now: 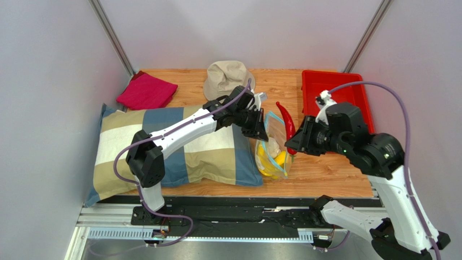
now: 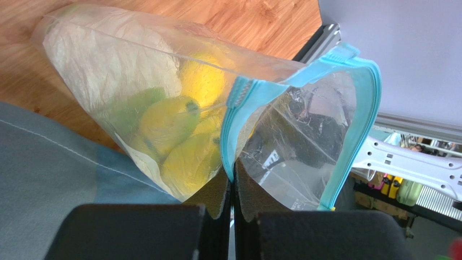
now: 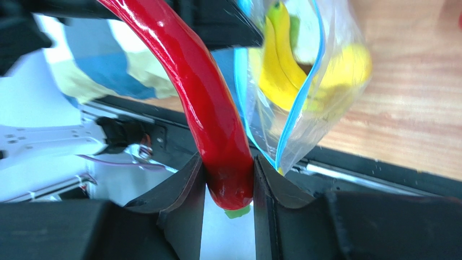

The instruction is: Open the zip-top bag and remove the fake food

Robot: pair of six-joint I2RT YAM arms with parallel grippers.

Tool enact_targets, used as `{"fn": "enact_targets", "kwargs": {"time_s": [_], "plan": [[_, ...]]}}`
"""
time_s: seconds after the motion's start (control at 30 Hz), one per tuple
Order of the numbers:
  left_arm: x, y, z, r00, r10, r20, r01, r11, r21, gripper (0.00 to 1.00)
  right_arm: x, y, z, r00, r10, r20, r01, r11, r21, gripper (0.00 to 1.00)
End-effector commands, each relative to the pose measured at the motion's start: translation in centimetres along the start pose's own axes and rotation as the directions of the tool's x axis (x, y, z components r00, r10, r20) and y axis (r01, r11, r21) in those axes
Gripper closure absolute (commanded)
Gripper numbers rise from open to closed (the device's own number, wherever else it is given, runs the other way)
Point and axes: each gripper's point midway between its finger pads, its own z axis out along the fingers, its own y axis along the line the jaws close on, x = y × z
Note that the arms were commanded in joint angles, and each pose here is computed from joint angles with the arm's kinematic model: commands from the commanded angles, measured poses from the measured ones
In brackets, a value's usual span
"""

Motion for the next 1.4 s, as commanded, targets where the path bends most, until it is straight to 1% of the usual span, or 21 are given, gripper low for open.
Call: {"fn": "enact_targets", "kwargs": {"time_s": [0.0, 0.03, 0.1, 0.13, 0.2, 0.23, 0.3, 0.33, 0.47, 0.5, 0.53, 0.63, 0.77, 0.83, 1.0, 1.1, 1.13, 1.2, 1.23, 1.3, 1.37], "plan": [[-1.5, -1.8, -1.9, 0.997, 0.065, 0.039, -0.066, 0.997, 0.027, 1.00, -0.4, -1.1, -2.7, 0.999, -0.004, 0.046, 0.001, 0.998, 0.059, 1.00], [-1.5, -1.9, -1.9, 0.997, 0.068, 0.035, -0.069, 0.997, 0.029, 1.00, -2.1, -2.6, -3.0, 0.990, -0.003, 0.142, -0.019, 0.989, 0.150, 1.00], [-1.4, -2.1, -1.9, 0.997, 0.079, 0.019, -0.079, 0.996, 0.038, 1.00, -3.8, -4.7, -3.1, 0.976, -0.003, 0.220, -0.058, 0.961, 0.270, 1.00], [-1.2, -2.1, -1.9, 0.997, 0.083, 0.009, -0.083, 0.996, 0.040, 1.00, -5.2, -6.4, -3.2, 0.960, -0.023, 0.278, -0.081, 0.931, 0.357, 1.00], [-0.8, -2.2, -2.0, 0.995, 0.096, -0.012, -0.095, 0.994, 0.050, 1.00, -7.0, -7.3, -2.0, 0.955, -0.028, 0.296, -0.100, 0.907, 0.410, 1.00], [-0.6, -2.3, -2.1, 0.995, 0.098, -0.022, -0.097, 0.994, 0.056, 1.00, -7.9, -8.5, -1.9, 0.949, 0.014, 0.315, -0.155, 0.890, 0.428, 1.00], [0.0, -2.3, -2.1, 0.993, 0.107, -0.049, -0.103, 0.992, 0.076, 1.00, -9.1, -10.3, 0.0, 0.948, 0.051, 0.316, -0.197, 0.870, 0.451, 1.00], [0.2, -2.3, -2.1, 0.992, 0.110, -0.058, -0.105, 0.991, 0.081, 1.00, -9.6, -12.1, 0.3, 0.936, 0.109, 0.333, -0.263, 0.847, 0.462, 1.00], [0.8, -2.2, -2.0, 0.984, 0.156, -0.090, -0.147, 0.984, 0.102, 1.00, -10.8, -17.4, 3.7, 0.898, 0.246, 0.364, -0.410, 0.766, 0.495, 1.00], [0.8, -2.3, -2.1, 0.981, 0.169, -0.099, -0.159, 0.982, 0.101, 1.00, -10.2, -19.4, 5.0, 0.890, 0.291, 0.351, -0.445, 0.723, 0.529, 0.99], [0.7, -2.4, -2.2, 0.978, 0.185, -0.101, -0.175, 0.979, 0.102, 1.00, -10.2, -20.6, 5.4, 0.878, 0.322, 0.354, -0.472, 0.702, 0.533, 1.00], [0.2, -2.6, -2.7, 0.963, 0.249, -0.100, -0.239, 0.966, 0.101, 1.00, -10.4, -23.2, 7.0, 0.879, 0.336, 0.339, -0.476, 0.663, 0.578, 1.00], [0.1, -2.8, -3.1, 0.950, 0.298, -0.089, -0.287, 0.951, 0.114, 1.00, -9.9, -25.7, 9.1, 0.887, 0.375, 0.268, -0.456, 0.629, 0.630, 1.00], [0.3, -2.7, -3.2, 0.948, 0.304, -0.097, -0.292, 0.949, 0.116, 1.00, -9.6, -26.5, 9.8, 0.888, 0.396, 0.232, -0.445, 0.619, 0.647, 0.91], [0.4, -2.7, -3.2, 0.946, 0.307, -0.102, -0.295, 0.948, 0.121, 1.00, -9.5, -28.3, 12.2, 0.890, 0.440, 0.124, -0.396, 0.608, 0.688, 0.83], [0.3, -2.8, -3.1, 0.946, 0.309, -0.101, -0.296, 0.947, 0.125, 1.00, -11.1, -28.9, 12.4, 0.912, 0.401, 0.088, -0.342, 0.622, 0.704, 0.67], [0.4, -2.8, -3.2, 0.946, 0.308, -0.102, -0.295, 0.947, 0.126, 1.00, -10.7, -29.0, 12.1, 0.910, 0.412, 0.056, -0.320, 0.609, 0.726, 0.50], [0.5, -2.8, -3.3, 0.947, 0.304, -0.102, -0.291, 0.948, 0.127, 1.00, -11.5, -28.8, 11.8, 0.919, 0.394, 0.025, -0.285, 0.617, 0.733, 0.39], [0.6, -2.8, -3.3, 0.948, 0.301, -0.104, -0.287, 0.949, 0.128, 1.00, -11.4, -28.5, 11.5, 0.918, 0.396, 0.014, -0.280, 0.623, 0.730, 0.30], [0.6, -2.8, -3.3, 0.951, 0.291, -0.106, -0.278, 0.953, 0.123, 1.00, -11.1, -27.7, 11.3, 0.925, 0.380, 0.008, -0.271, 0.644, 0.716, 0.23], [0.5, -3.0, -3.5, 0.953, 0.286, -0.098, -0.273, 0.954, 0.123, 1.00, -11.3, -25.6, 10.8, 0.938, 0.345, 0.031, -0.278, 0.697, 0.661, 0.16]]}}
